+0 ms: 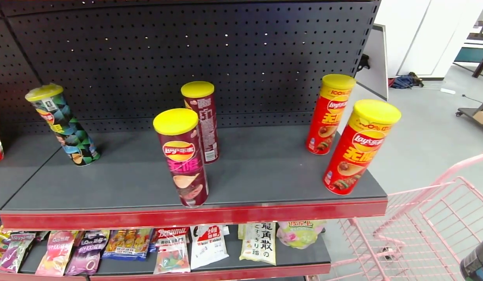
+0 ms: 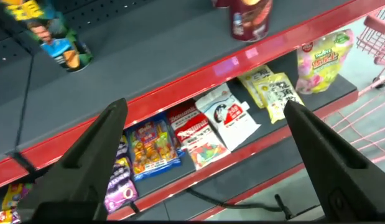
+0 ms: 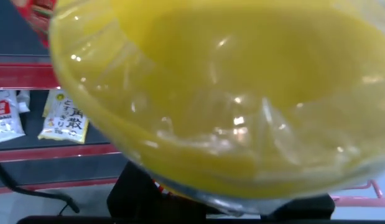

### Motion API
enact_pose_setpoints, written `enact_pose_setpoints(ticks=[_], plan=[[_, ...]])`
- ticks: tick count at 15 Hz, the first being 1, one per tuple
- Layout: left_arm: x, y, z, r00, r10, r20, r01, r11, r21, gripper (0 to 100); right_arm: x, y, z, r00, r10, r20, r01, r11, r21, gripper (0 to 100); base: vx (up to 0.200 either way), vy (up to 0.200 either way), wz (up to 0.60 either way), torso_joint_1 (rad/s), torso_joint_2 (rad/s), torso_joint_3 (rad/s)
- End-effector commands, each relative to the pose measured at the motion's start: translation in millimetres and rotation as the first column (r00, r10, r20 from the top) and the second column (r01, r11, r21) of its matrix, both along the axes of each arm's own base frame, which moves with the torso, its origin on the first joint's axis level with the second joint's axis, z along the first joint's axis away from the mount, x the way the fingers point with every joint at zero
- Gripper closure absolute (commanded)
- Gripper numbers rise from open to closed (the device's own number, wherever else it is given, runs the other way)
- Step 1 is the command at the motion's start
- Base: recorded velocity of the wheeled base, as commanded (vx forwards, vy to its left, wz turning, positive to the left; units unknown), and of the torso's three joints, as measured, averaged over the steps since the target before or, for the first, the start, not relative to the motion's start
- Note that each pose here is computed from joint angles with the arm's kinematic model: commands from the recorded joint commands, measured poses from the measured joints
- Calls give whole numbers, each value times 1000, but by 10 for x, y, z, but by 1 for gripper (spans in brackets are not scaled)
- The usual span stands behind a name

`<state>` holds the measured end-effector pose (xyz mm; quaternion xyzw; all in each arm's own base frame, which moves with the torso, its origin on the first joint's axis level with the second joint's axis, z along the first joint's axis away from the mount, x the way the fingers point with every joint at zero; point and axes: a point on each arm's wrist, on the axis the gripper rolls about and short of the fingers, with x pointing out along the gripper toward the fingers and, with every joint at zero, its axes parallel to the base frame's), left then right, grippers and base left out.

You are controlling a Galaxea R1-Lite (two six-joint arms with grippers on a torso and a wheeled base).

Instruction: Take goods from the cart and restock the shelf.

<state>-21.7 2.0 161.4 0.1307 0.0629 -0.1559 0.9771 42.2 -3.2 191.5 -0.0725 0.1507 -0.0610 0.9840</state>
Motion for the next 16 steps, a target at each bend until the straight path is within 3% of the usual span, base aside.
enact_pose_setpoints(ticks=[1, 16], plan=[[-9, 2, 5, 1000, 1, 7, -1, 1000, -2, 0, -1, 0, -1, 1000, 0, 0, 0, 1000, 0, 100, 0, 200, 0, 7, 2, 2], [-39, 8, -31, 1000, 2, 20, -2, 1000, -2, 0, -177, 1, -78, 998, 9, 56, -8, 1000, -16, 100, 0, 200, 0, 2, 2, 3]])
